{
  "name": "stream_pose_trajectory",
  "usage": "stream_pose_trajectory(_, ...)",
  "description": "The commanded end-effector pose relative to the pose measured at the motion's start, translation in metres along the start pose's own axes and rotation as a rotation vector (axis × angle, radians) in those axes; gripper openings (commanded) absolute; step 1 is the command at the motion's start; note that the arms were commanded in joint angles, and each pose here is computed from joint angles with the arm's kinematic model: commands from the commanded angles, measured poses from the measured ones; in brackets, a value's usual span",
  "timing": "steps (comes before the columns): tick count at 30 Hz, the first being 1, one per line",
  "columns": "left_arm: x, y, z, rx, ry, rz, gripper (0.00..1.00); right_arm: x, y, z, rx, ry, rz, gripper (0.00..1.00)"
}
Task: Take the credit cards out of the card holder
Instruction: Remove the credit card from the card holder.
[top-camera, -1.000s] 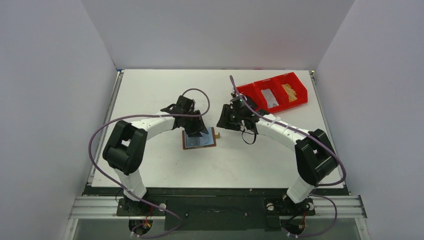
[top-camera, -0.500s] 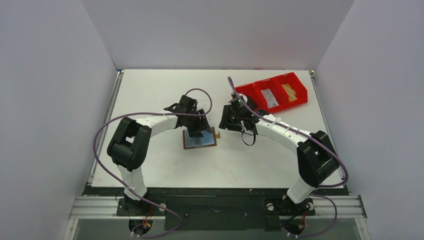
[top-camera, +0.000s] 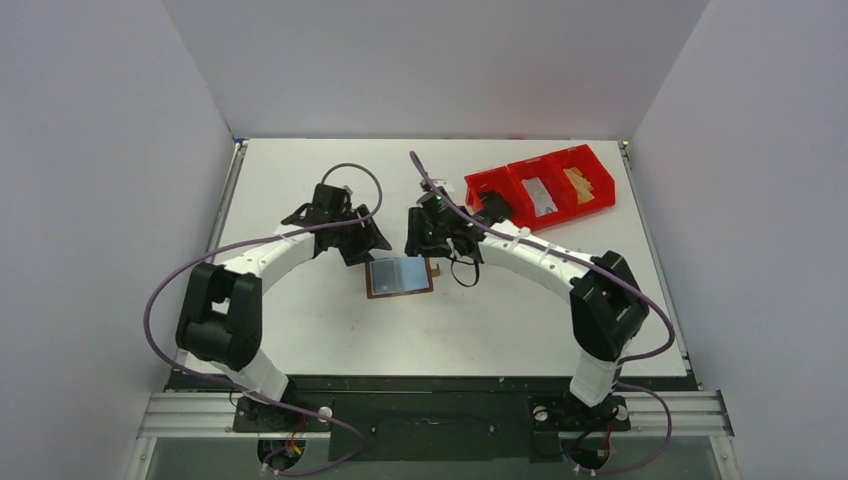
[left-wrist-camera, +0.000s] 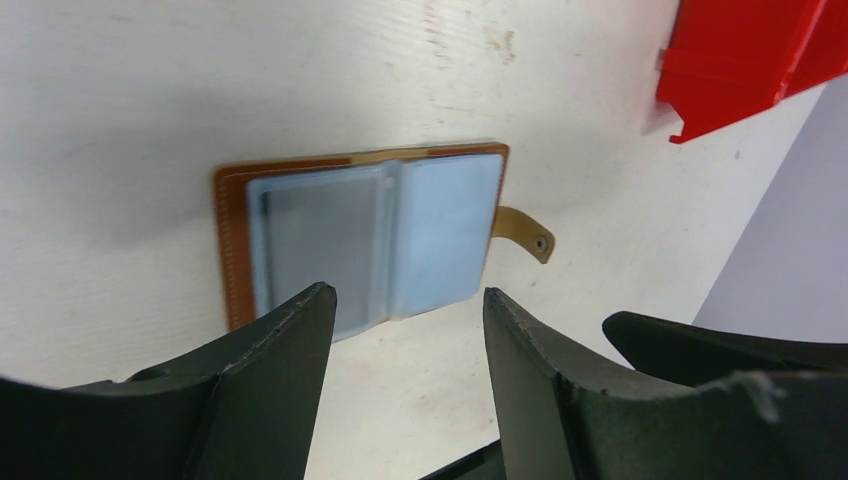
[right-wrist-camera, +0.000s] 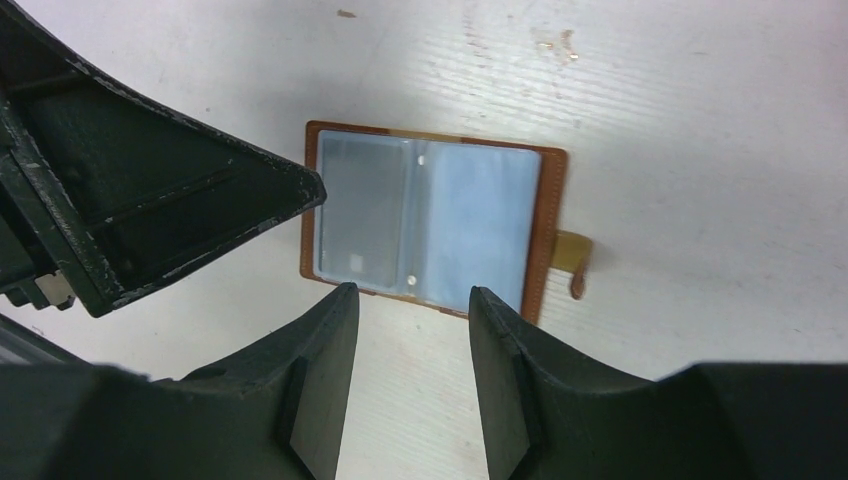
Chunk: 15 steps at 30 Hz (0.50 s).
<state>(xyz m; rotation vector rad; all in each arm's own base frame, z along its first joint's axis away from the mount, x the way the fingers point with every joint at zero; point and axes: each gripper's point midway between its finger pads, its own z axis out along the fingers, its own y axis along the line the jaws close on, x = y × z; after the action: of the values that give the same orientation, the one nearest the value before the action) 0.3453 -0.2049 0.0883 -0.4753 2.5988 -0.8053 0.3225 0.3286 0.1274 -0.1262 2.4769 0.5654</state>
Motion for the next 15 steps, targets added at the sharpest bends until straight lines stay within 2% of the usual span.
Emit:
stream_pose_trajectory(1,-0.011,0.020,-0.028,-0.039,-0.067,-0.009,0.54,0.002,0.021,0.010,0.003,0.013,-0.065,0.41)
stream_pose_trajectory(7,-0.015,0.056,-0.045,-0.098,-0.104,-0.055,0.54,0.011,0.037,0.035,0.044,0.060,-0.146,0.42)
stream_pose_trajectory(15,-0.005,0.071,-0.053,-0.108,-0.101,-0.056,0.54,0.029,0.036,0.063,0.108,0.121,-0.218,0.46)
